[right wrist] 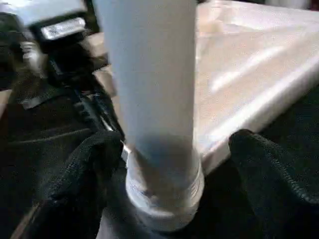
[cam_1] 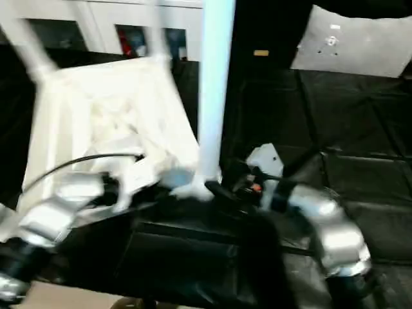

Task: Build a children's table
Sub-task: Rotate leg to tighten

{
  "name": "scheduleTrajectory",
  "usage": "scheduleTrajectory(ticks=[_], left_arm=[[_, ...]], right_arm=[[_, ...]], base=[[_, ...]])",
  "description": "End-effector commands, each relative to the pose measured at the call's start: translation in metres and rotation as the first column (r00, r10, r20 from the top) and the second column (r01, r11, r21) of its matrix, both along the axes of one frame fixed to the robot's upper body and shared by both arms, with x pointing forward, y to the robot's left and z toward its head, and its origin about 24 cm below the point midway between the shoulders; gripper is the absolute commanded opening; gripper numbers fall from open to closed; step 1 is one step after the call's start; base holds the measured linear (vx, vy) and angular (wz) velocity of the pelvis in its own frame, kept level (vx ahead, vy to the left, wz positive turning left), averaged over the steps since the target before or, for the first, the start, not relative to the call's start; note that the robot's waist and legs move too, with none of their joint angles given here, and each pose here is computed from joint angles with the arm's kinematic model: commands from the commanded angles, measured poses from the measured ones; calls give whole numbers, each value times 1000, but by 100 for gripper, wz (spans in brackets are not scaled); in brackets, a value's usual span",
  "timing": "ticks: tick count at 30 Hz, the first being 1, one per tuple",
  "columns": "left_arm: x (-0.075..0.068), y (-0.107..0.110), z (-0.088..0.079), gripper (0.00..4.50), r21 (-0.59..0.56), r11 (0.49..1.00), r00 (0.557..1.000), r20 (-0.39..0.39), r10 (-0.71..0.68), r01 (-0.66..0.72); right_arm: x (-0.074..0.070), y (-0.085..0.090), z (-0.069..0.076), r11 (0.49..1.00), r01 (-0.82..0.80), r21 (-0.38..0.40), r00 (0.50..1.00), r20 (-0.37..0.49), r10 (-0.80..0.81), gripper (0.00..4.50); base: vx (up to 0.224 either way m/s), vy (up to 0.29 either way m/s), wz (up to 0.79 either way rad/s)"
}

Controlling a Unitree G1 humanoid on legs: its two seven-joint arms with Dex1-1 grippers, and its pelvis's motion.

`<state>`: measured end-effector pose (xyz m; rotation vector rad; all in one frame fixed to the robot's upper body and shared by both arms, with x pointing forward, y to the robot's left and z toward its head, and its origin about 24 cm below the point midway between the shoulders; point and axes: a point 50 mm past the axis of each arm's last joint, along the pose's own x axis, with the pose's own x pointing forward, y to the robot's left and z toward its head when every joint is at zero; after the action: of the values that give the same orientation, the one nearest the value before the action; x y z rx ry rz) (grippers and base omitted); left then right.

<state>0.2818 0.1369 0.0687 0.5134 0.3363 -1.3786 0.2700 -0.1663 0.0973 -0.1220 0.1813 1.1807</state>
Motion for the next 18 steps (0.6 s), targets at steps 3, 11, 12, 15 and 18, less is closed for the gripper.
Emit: scheduleTrajectory(ticks=[3,11,12,15,18], left_arm=[[-8,-1,-5,0,34,987,987,-56,-153,156],[-5,-2,0,0,50,973,973,-52,-224,227],[-5,-3,0,0,50,973,973,-50,-224,227],[-4,-3,0,0,46,972,972,-47,-228,230],[-3,0,0,0,50,972,973,-47,-226,229]], right_arm=[[-3,2,0,986,-166,9,985,-50,167,373],[8,10,-5,968,-251,-6,963,-98,250,326],[8,12,-5,967,-255,-2,962,-99,254,311],[8,14,-6,959,-283,11,953,-114,282,286],[8,16,-7,951,-310,18,942,-133,310,248]], base=[[0,0,0],[0,0,0],[0,0,0],[0,0,0],[0,0,0]])
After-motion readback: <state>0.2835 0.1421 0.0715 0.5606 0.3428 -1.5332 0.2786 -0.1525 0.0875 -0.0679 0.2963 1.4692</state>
